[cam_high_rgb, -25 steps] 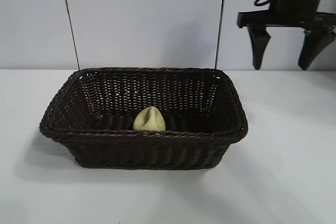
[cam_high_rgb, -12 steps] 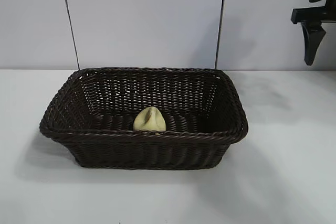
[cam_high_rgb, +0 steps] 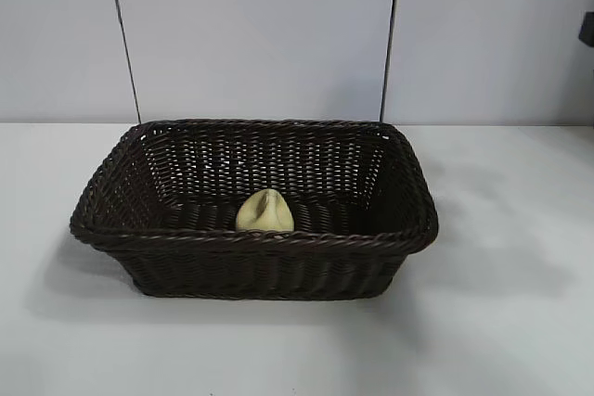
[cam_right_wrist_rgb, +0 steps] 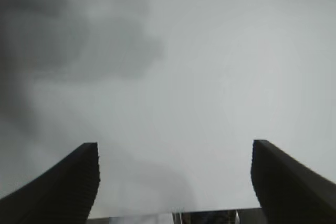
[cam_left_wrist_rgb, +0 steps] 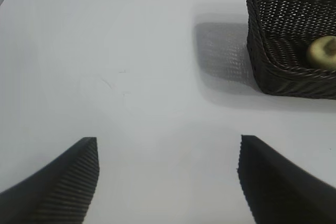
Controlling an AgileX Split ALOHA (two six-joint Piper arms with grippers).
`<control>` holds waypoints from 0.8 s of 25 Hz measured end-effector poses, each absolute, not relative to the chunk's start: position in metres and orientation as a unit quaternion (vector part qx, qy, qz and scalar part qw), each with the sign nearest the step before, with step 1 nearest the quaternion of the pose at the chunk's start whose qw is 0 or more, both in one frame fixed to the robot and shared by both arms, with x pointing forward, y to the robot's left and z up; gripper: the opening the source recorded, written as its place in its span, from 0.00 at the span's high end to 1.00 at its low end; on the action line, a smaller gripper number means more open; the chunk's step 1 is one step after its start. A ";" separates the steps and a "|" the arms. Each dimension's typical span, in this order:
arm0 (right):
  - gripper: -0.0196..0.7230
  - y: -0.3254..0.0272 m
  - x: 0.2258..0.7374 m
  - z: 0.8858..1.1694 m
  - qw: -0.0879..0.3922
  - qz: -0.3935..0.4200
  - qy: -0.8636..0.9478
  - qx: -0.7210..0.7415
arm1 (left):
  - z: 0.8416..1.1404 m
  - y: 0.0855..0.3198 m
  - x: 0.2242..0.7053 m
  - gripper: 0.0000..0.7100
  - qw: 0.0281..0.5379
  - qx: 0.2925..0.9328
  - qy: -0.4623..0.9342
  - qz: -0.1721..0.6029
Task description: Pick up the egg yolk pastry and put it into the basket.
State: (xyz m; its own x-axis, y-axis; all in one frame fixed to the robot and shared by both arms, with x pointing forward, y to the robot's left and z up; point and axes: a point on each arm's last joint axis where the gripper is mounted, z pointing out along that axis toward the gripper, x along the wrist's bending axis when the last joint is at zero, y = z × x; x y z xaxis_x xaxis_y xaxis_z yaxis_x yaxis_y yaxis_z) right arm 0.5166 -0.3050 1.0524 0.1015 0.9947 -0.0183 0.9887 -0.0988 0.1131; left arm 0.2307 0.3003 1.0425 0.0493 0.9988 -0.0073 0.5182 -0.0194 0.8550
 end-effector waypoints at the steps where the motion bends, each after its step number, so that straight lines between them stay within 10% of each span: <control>1: 0.21 -0.305 0.505 1.052 0.047 0.030 0.670 0.741 | 1.043 0.300 0.231 0.24 0.358 0.630 0.602 0.336; 20: 0.21 -0.299 0.330 1.015 0.139 0.150 0.667 0.716 | 1.043 0.300 0.231 0.24 0.358 0.630 0.602 0.336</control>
State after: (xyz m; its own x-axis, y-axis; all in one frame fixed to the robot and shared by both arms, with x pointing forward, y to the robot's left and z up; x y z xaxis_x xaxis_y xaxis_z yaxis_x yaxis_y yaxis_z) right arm 0.3302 -0.2992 1.0153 0.0649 0.9974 0.0303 0.9141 -0.0716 0.3991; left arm 0.2307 0.3003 1.0425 0.0493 0.9988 -0.0073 0.5182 -0.0194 0.8550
